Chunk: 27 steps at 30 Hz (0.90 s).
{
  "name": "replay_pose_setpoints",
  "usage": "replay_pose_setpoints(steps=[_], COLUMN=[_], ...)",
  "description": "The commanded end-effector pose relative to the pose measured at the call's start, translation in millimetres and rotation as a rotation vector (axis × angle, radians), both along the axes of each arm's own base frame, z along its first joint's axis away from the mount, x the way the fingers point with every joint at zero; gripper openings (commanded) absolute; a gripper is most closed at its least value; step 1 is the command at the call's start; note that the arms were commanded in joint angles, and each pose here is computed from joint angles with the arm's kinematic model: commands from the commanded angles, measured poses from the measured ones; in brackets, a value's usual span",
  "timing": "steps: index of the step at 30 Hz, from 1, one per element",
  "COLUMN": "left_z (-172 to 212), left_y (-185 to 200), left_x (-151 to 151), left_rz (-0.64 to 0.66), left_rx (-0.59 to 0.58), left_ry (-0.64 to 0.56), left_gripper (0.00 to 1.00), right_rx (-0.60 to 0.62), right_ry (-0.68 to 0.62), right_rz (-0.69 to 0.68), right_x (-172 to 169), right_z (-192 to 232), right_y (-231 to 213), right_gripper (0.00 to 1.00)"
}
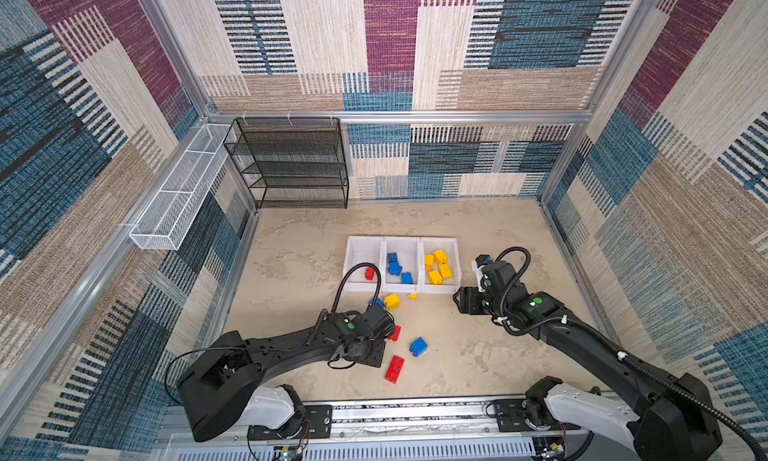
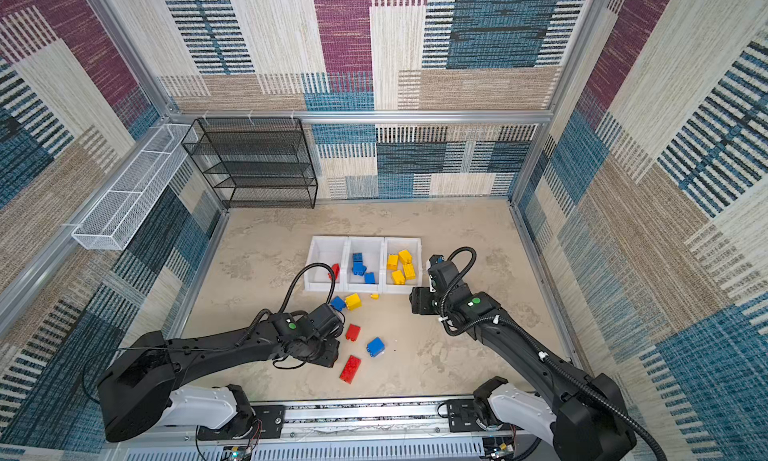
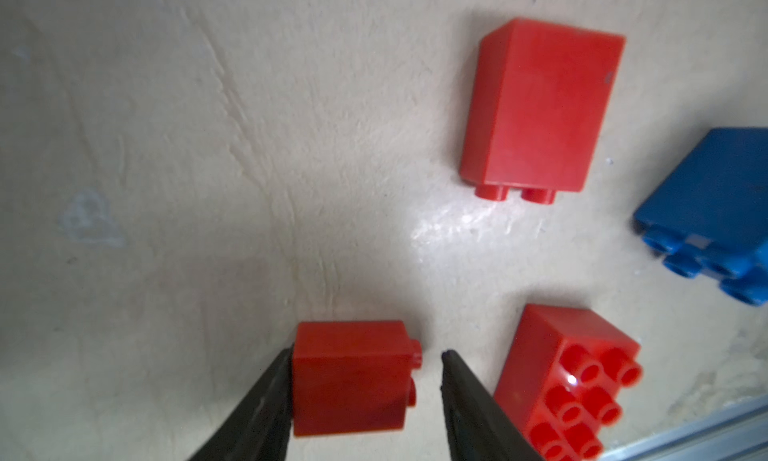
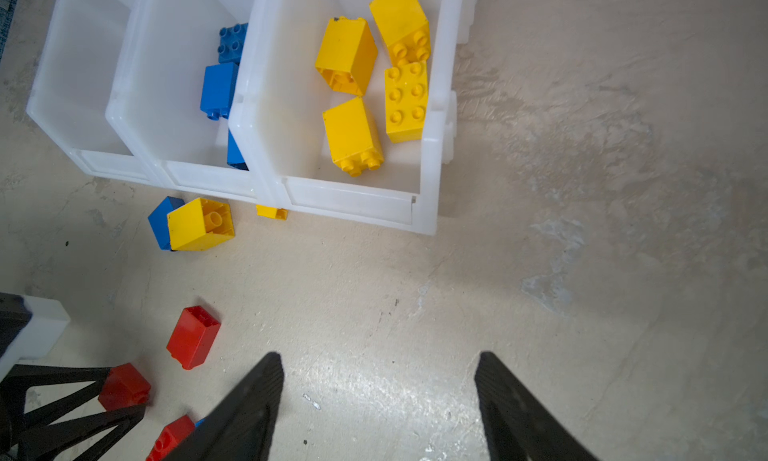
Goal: Sort the legos into containers by color
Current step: 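Grasp the red brick with the left gripper and lift it, then carry the red brick with the left gripper into the nearest compartment, release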
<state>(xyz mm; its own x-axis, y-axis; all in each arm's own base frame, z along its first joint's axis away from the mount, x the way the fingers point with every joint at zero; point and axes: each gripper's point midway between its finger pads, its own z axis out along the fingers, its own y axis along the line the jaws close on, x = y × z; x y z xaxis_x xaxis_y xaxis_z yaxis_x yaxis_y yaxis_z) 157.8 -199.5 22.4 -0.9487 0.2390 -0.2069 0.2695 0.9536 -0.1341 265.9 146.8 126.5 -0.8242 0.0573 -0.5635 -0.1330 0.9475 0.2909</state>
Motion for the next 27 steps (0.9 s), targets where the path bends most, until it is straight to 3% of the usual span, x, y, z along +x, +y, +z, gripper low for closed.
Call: replay_pose_setpoints(steps=[1,8,16,21,27], left_z=[-4,-7,23,67,105], left_y=[-2,4,-18,-26,-4], left_x=[-1,1,25,75,153], left_rz=[-0.004,-0.001,-0.015,-0.007,0.083], left_rx=[-0.006,0.031,-0.026,-0.066,-0.111], left_ry=[0.004,-0.009,-0.099,-0.221,-0.318], left_gripper=[0.57,0.46,0.45,0.45,0.45], right_rx=[0.006,0.003,0.003,-0.002,0.01], right_ry=[-0.009,-0.004,-0.005,-0.01,-0.022], right_rz=[-0.018,-0.022,-0.031,-0.029,-0.034], right_x=[3,3,3,6,6], right_z=[4,2,3,6,12], right_y=[0,-1,-2,-1,-1], right_gripper=[0.76,0.75,0.74,0.74,0.73])
